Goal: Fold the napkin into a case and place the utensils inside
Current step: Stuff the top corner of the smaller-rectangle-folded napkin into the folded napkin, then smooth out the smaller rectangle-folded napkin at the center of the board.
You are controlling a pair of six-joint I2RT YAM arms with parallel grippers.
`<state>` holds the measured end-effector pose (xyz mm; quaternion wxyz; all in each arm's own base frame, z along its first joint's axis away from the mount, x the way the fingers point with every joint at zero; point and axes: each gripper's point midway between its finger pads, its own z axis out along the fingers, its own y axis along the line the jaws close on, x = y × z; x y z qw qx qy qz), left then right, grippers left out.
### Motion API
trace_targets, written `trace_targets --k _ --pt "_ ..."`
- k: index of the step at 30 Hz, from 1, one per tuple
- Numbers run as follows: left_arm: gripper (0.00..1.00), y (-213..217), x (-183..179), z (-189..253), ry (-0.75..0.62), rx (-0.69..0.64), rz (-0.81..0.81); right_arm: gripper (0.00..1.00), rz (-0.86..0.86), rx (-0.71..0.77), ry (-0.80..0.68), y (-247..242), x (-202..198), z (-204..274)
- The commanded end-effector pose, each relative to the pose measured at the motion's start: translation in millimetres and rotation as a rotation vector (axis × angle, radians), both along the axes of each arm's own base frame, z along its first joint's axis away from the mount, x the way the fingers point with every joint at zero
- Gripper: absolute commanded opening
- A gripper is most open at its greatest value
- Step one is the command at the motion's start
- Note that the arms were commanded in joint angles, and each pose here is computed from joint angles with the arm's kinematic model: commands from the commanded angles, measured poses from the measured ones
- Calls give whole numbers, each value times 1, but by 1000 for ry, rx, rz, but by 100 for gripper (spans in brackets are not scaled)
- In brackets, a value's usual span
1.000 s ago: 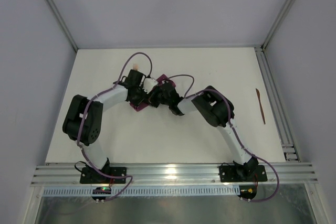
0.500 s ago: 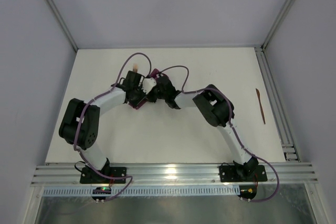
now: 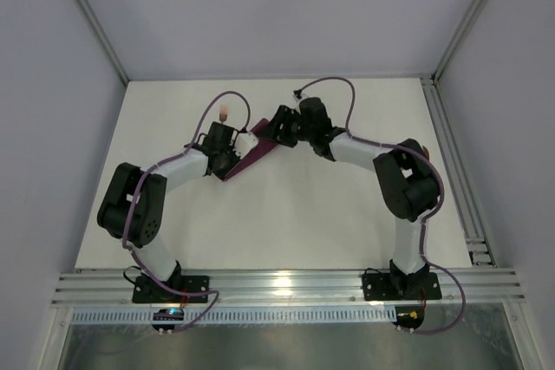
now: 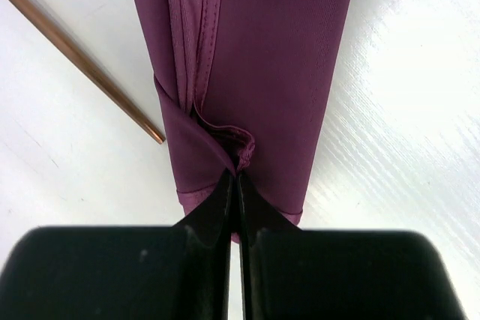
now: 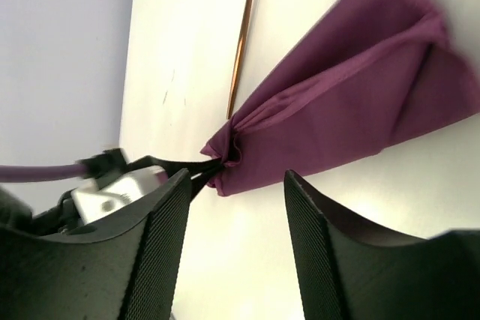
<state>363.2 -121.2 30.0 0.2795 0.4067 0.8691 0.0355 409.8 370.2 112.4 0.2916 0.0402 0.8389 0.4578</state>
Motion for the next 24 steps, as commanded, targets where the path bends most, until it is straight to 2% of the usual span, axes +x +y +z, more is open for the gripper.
trace_targets --k 1,3,4,8,10,14,21,23,24 --pt "0 0 3 1 -12 -11 12 57 95 -160 -195 -31 14 47" --pt "0 0 2 1 -11 -13 12 60 76 -335 -182 -51 25 22" --pt "0 0 2 1 -11 -13 10 60 122 -433 -194 -61 22 9" --pt "0 1 0 2 -12 -12 11 63 189 -561 -289 -66 44 -6" --pt "0 1 0 3 -14 -13 10 63 213 -614 -249 -66 53 -25" --pt "0 2 -2 4 -13 -13 5 63 240 -595 -225 -52 65 -45" --pt "0 0 -3 4 -7 -21 -5 62 189 -587 -175 -48 77 -74" --pt "0 -1 -5 4 -2 -29 -8 58 195 -571 -155 -46 72 -81" --pt "0 -3 -6 4 3 -38 -12 44 200 -550 -155 -43 71 -82"
